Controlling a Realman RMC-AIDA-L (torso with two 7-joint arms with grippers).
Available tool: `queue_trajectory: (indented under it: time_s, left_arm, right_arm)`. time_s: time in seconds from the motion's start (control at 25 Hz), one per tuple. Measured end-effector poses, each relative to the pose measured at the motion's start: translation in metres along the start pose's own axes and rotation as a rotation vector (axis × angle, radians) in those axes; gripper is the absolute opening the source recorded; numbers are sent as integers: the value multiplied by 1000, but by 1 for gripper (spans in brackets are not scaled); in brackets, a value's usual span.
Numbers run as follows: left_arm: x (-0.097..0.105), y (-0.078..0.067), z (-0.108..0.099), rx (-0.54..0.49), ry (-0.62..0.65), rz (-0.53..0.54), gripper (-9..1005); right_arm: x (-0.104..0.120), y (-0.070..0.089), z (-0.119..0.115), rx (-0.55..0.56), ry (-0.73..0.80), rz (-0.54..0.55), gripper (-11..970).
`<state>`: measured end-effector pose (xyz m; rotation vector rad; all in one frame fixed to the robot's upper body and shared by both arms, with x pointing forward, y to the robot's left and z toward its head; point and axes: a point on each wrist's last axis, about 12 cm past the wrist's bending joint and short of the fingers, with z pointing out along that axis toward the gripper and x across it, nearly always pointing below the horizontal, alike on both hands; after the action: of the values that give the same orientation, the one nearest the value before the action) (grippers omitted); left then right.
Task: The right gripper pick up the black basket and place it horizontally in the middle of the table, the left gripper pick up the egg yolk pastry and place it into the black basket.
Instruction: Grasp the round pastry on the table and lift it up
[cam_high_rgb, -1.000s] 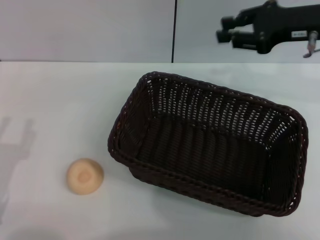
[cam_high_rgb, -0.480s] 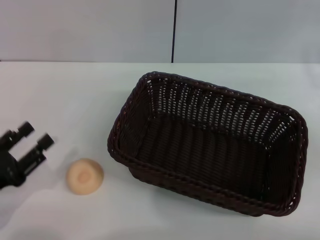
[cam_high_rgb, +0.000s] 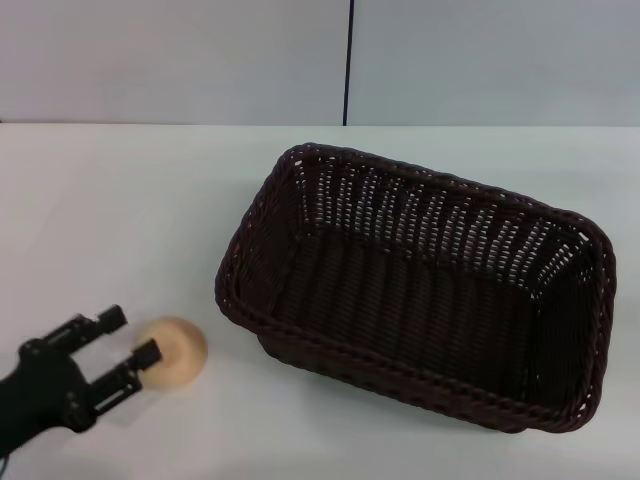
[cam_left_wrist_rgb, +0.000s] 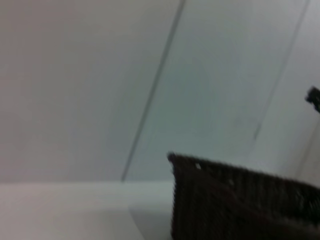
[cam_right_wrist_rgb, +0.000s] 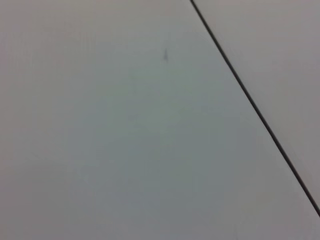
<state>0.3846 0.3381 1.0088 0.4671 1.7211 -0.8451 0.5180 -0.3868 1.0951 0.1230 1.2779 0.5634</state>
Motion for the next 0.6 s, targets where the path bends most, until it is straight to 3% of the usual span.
queue_trajectory:
  time_s: [0.24, 0.6]
  left_arm:
    - [9, 3, 7, -28, 62, 10, 671]
    - [8, 5, 12, -36, 57, 25, 650]
  right_arm:
    - [1, 2, 5, -14, 5, 2, 319]
    - [4, 6, 10, -22, 0, 2, 318]
